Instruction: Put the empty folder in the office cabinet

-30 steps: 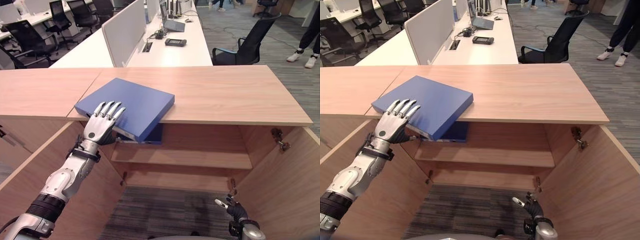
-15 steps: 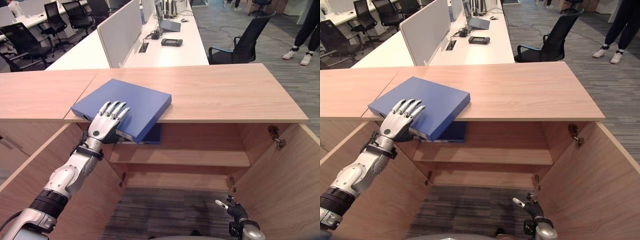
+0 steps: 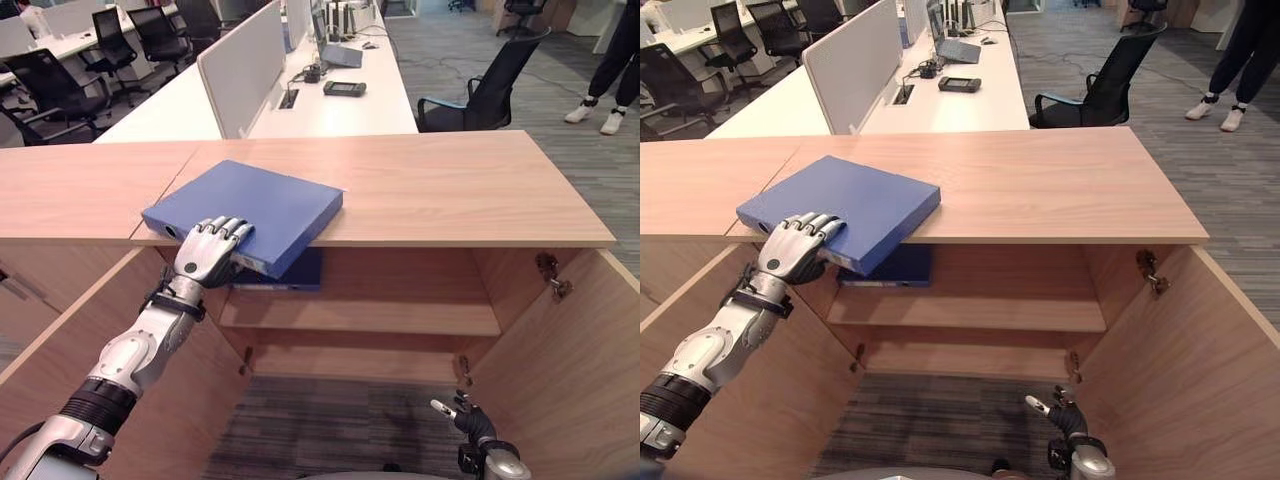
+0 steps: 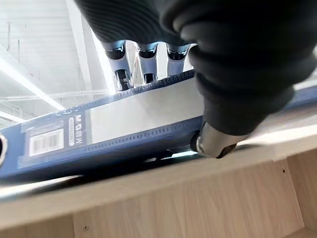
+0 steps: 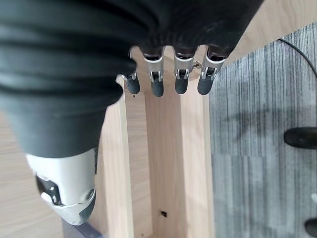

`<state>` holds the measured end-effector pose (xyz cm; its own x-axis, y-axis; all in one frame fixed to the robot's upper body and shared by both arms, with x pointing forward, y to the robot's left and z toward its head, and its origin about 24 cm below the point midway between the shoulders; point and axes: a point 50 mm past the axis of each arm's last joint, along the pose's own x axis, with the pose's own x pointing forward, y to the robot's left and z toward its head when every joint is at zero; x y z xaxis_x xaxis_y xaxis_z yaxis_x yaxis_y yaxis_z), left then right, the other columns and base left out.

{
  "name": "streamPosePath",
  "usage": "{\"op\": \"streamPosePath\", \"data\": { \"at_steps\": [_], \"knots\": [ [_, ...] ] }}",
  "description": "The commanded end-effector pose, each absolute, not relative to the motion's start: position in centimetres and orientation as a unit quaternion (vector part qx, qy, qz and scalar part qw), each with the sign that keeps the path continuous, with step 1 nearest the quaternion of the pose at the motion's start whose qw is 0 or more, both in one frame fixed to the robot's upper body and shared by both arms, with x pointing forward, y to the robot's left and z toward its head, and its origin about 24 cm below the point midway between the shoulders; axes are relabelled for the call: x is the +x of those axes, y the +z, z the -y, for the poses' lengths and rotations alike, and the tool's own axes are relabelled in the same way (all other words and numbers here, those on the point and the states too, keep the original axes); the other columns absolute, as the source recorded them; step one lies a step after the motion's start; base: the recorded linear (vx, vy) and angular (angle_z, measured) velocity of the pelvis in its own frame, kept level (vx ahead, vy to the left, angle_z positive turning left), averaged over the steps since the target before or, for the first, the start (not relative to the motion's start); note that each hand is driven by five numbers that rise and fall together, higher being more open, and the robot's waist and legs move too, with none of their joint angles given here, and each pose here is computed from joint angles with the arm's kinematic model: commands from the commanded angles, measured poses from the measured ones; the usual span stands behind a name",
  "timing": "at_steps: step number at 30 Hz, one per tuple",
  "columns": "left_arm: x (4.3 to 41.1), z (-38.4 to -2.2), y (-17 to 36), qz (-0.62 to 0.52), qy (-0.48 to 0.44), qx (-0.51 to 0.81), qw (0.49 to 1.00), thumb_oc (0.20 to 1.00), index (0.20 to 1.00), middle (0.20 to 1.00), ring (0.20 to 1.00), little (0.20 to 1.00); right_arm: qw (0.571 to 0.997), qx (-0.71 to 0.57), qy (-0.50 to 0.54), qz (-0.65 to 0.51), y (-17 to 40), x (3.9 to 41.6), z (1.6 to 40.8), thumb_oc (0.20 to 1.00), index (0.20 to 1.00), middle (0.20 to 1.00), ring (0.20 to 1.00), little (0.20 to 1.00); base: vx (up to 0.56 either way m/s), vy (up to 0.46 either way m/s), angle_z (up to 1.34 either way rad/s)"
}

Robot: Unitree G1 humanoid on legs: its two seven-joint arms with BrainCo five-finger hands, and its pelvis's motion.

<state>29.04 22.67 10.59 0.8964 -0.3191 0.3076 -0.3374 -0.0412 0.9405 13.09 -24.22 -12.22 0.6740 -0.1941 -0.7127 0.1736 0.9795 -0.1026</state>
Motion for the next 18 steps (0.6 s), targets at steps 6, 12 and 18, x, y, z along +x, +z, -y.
{"op": "streamPosePath", "data": {
  "at_steps": [6,12,18],
  "knots": [
    [30.7,-23.3,13.5,0.242,0.040,0.728,0.640,0.200,0.200,0.200,0.200,0.200,0.934,-0.003,-0.103,-0.343,-11.2,15.7,23.8,1.000,1.000,1.000,1.000,1.000,0.00,0.000,0.00],
    [30.4,-23.7,14.3,0.249,0.050,0.729,0.635,0.200,0.200,0.200,0.200,0.200,0.933,0.000,-0.106,-0.343,-11.2,15.6,23.9,1.000,1.000,1.000,1.000,1.000,0.00,0.000,0.00],
    [29.3,-24.5,18.2,0.299,0.116,0.683,0.656,0.200,0.200,0.200,0.200,0.200,0.932,0.005,-0.110,-0.345,-11.3,15.6,23.8,1.000,1.000,1.000,1.000,1.000,0.00,0.000,0.00]
  ]
}}
